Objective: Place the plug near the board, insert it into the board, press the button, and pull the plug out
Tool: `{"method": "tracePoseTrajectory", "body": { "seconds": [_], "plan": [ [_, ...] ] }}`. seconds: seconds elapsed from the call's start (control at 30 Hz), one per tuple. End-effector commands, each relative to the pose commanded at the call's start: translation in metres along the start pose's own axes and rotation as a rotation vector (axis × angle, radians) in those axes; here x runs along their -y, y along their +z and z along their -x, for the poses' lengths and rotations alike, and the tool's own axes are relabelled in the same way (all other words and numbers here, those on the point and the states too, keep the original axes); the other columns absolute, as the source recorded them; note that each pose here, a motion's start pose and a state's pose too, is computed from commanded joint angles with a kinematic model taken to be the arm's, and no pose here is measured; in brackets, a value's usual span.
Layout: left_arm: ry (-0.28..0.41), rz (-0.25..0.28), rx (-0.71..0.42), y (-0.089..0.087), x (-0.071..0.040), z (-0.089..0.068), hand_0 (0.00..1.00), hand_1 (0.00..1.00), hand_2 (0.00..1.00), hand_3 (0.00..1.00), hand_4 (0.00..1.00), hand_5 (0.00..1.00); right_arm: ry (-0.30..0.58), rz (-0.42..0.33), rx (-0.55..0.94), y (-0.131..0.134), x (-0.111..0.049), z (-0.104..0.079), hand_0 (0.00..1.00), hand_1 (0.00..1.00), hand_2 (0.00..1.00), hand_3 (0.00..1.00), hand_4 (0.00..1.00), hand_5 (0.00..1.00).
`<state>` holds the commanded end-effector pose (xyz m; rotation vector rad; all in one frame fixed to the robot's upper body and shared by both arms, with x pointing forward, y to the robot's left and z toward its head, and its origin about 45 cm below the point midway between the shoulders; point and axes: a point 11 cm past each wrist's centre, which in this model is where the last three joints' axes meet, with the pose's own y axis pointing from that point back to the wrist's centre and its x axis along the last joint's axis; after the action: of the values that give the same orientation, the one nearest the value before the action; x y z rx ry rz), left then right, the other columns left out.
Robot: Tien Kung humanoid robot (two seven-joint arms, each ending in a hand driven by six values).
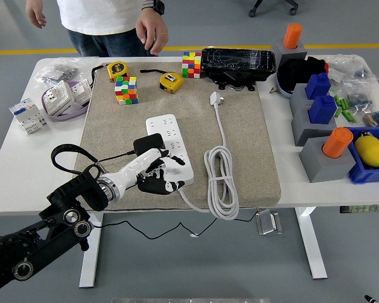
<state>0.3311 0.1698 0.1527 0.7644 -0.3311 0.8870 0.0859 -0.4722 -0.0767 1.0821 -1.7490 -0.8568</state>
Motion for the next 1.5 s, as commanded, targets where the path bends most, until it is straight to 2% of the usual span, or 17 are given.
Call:
{"method": "tracePoseTrajectory", "body": {
  "seconds": [0.13,0.5,0.87,1.4,1.5],
  "plan": [
    [-0.009,-0.037,0.033,-0.007,0.001,0.002,0.06,0.063,0.145,0.74,0.72,0.105,0.0,0.001,-0.001,0.001,0.0,0.0,0.595,0.62,0.615,0.546,0.927,0.48],
    [0.0,-0.048,0.035,-0.011,0.004,0.003,0.061,0.062,0.144,0.75,0.726,0.114,0.0,0.001,-0.001,0.0,0.0,0.0,0.595,0.62,0.615,0.546,0.927,0.48],
    [0.006,-0.089,0.058,-0.021,0.009,0.007,0.06,0.062,0.144,0.749,0.725,0.122,-0.001,0.001,-0.001,0.001,0.0,0.0,0.595,0.62,0.615,0.546,0.927,0.479],
    [-0.018,-0.136,0.091,-0.03,0.01,0.014,0.059,0.062,0.143,0.746,0.717,0.126,-0.001,0.0,0.0,0.0,0.0,0.0,0.594,0.62,0.615,0.546,0.927,0.48],
    [-0.017,-0.127,0.094,-0.028,0.009,0.014,0.059,0.061,0.144,0.746,0.717,0.126,-0.002,-0.002,0.0,0.0,0.0,0.0,0.595,0.62,0.615,0.546,0.926,0.48]
  ]
}}
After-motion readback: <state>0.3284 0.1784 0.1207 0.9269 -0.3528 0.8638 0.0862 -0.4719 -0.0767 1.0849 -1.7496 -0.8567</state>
